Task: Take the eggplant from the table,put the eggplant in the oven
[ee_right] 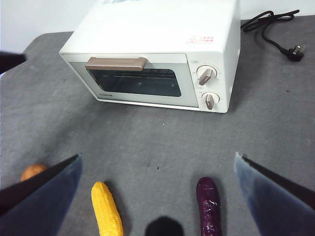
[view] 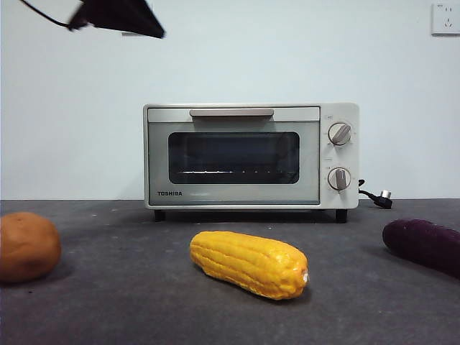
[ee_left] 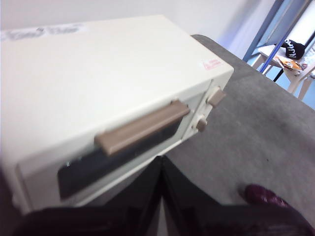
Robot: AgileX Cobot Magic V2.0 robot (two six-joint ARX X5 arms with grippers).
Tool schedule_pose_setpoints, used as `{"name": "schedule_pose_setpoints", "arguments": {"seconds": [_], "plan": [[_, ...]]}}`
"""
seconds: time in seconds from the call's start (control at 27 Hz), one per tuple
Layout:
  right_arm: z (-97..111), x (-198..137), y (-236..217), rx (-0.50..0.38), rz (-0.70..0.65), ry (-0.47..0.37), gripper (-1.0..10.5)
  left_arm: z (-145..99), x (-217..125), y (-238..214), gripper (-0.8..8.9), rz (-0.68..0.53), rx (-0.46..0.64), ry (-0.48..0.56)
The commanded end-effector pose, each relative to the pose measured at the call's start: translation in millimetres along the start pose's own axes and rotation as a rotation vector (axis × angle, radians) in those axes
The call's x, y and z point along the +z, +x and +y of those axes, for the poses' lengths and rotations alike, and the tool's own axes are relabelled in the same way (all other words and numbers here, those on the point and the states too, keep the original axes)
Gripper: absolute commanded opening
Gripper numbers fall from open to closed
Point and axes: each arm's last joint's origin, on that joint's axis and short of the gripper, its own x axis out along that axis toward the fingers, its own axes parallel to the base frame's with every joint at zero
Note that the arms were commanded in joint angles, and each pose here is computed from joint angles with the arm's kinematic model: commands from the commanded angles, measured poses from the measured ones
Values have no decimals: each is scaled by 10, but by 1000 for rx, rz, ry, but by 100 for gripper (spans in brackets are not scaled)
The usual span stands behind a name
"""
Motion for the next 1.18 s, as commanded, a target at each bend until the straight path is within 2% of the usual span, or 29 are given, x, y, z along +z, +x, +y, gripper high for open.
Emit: {"name": "schedule_pose_setpoints", "arguments": {"seconds": [0.04, 0.48, 0.96, 1.18], "plan": [[5, 6, -7, 4, -4, 5, 693, 24, 69, 211, -6, 6, -18, 29], [-3, 6, 15, 3, 7, 8, 693, -22, 140, 824, -6, 59, -55, 95], [-48, -17, 139, 1, 92, 29, 693, 33, -11, 1067, -6, 108, 48, 192], [-55, -19, 158, 1, 102, 27, 692, 96, -99, 1187, -6, 128, 69, 192]]}}
